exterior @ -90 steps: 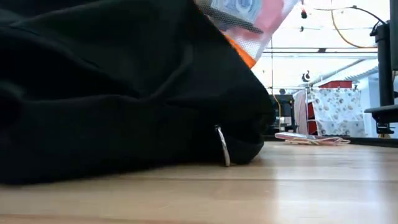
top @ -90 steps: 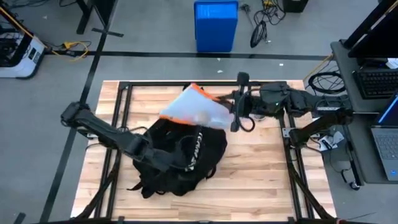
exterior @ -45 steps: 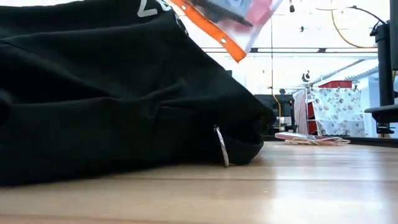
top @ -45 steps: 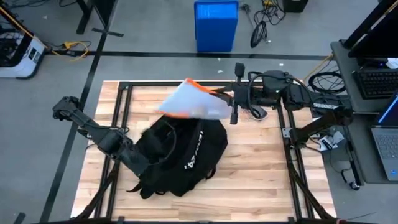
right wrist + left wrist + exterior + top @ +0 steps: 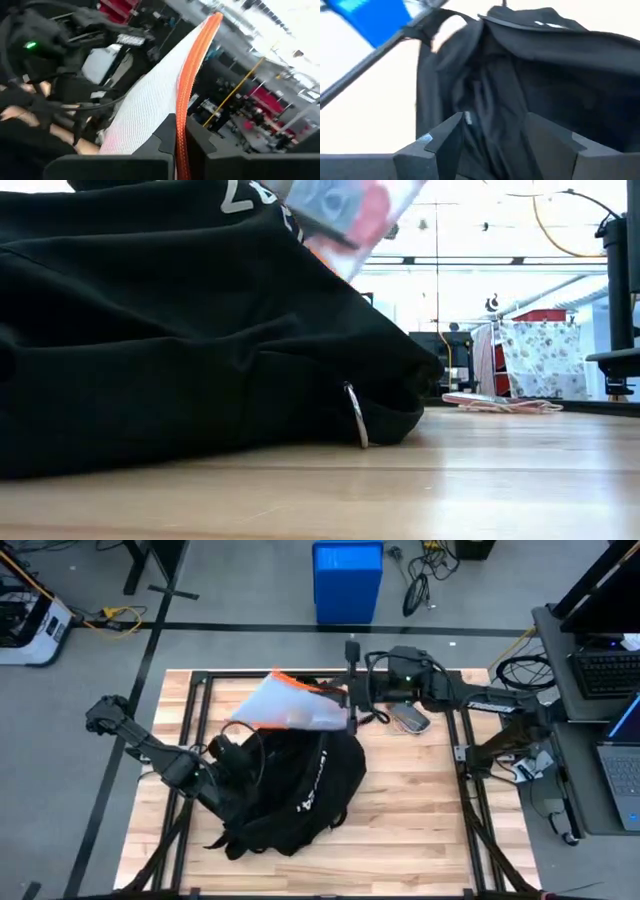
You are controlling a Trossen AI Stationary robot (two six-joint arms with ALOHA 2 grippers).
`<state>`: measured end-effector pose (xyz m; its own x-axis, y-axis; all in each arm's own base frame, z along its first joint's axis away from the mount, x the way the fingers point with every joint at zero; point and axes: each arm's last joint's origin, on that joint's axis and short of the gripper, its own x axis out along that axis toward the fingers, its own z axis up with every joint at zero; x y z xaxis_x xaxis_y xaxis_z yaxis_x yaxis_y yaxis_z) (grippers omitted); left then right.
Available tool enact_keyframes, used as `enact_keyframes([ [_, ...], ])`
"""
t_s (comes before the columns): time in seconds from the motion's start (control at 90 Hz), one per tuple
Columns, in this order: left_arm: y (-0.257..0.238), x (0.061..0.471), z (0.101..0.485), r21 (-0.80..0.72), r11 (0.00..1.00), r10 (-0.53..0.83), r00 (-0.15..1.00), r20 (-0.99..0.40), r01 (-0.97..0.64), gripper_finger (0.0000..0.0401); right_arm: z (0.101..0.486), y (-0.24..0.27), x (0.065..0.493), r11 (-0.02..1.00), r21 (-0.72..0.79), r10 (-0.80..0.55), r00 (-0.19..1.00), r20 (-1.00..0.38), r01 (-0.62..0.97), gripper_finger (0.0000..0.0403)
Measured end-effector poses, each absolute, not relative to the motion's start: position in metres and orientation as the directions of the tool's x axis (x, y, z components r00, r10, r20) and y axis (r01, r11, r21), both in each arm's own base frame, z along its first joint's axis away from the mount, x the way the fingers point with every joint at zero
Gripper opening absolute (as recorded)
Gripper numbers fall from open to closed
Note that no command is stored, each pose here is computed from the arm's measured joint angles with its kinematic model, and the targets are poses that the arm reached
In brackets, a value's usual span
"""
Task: Unpack backpack
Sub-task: Put the orange zip bag into the black backpack
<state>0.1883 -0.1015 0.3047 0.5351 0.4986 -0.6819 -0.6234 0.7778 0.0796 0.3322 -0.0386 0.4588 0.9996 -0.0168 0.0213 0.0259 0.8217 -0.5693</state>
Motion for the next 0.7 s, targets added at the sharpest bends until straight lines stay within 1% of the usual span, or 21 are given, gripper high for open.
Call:
enact_keyframes([
  [0.122,-0.097,0.182,0.304,0.123,0.74,0.551,0.491,-0.674,-0.662,0.02,0.456,-0.05,0.336,0.861,-0.509,0.039,0.999,0.03,-0.018,0.0],
  [0.344,-0.089,0.17,0.303,0.179,0.671,0.616,0.407,-0.674,-0.72,0.02,0.438,-0.05,0.352,0.921,-0.34,0.19,0.981,-0.04,-0.192,0.0],
  [0.456,-0.088,0.168,0.303,0.191,0.663,0.627,0.396,-0.671,-0.724,0.02,0.416,-0.048,0.366,0.933,-0.197,0.28,0.95,-0.135,-0.303,0.0],
  [0.511,-0.088,0.168,0.303,0.192,0.663,0.626,0.396,-0.672,-0.723,0.02,0.401,-0.046,0.376,0.926,-0.151,0.316,0.929,-0.193,-0.347,0.0],
  [0.6,-0.088,0.167,0.303,0.2,0.665,0.626,0.391,-0.675,-0.719,0.02,0.384,-0.042,0.389,0.918,-0.131,0.337,0.911,-0.239,-0.374,0.0],
  [0.7,-0.087,0.166,0.303,0.211,0.664,0.631,0.385,-0.674,-0.718,0.02,0.375,-0.045,0.397,0.91,-0.163,0.337,0.909,-0.245,-0.381,0.0],
])
